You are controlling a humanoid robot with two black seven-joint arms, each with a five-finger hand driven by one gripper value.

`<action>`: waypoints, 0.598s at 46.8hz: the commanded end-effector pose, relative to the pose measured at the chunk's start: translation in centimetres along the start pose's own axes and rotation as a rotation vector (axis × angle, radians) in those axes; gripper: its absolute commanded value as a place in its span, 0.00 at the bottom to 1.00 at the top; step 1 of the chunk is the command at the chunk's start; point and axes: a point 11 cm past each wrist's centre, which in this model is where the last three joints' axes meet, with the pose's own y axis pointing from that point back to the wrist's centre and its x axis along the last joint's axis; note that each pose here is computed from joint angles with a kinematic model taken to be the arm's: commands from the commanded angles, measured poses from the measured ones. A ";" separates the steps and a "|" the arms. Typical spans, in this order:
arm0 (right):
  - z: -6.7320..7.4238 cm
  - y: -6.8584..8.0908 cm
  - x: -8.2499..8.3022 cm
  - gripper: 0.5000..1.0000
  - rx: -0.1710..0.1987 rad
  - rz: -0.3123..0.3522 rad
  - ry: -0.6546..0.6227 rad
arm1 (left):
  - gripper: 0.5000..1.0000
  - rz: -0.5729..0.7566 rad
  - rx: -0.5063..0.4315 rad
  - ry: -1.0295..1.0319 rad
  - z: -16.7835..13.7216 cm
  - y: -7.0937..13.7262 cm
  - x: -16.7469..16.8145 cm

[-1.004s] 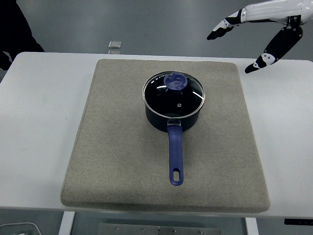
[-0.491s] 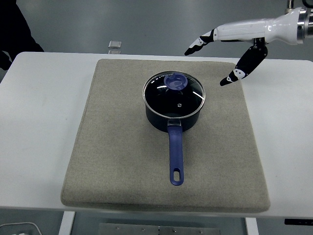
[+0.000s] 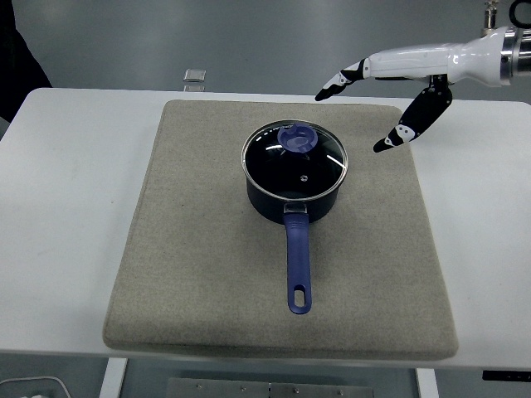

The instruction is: Lift the pot lid and place it to the right of the pot.

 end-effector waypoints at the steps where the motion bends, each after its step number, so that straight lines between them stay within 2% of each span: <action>1: 0.3 0.0 -0.1 0.82 -0.009 0.002 0.003 | 1.00 0.000 0.000 0.001 0.0 0.0 0.0; 7: 1.1 -0.9 -0.5 0.82 -0.025 0.028 0.038 | 1.00 0.000 0.000 -0.001 0.0 0.0 0.0; 24: 0.8 -3.3 -1.0 0.82 0.001 0.041 0.039 | 1.00 0.000 -0.001 -0.001 0.1 0.0 0.0; 28: 0.2 -4.2 -1.0 0.82 0.023 0.045 0.050 | 1.00 0.000 0.000 -0.001 0.0 0.0 0.0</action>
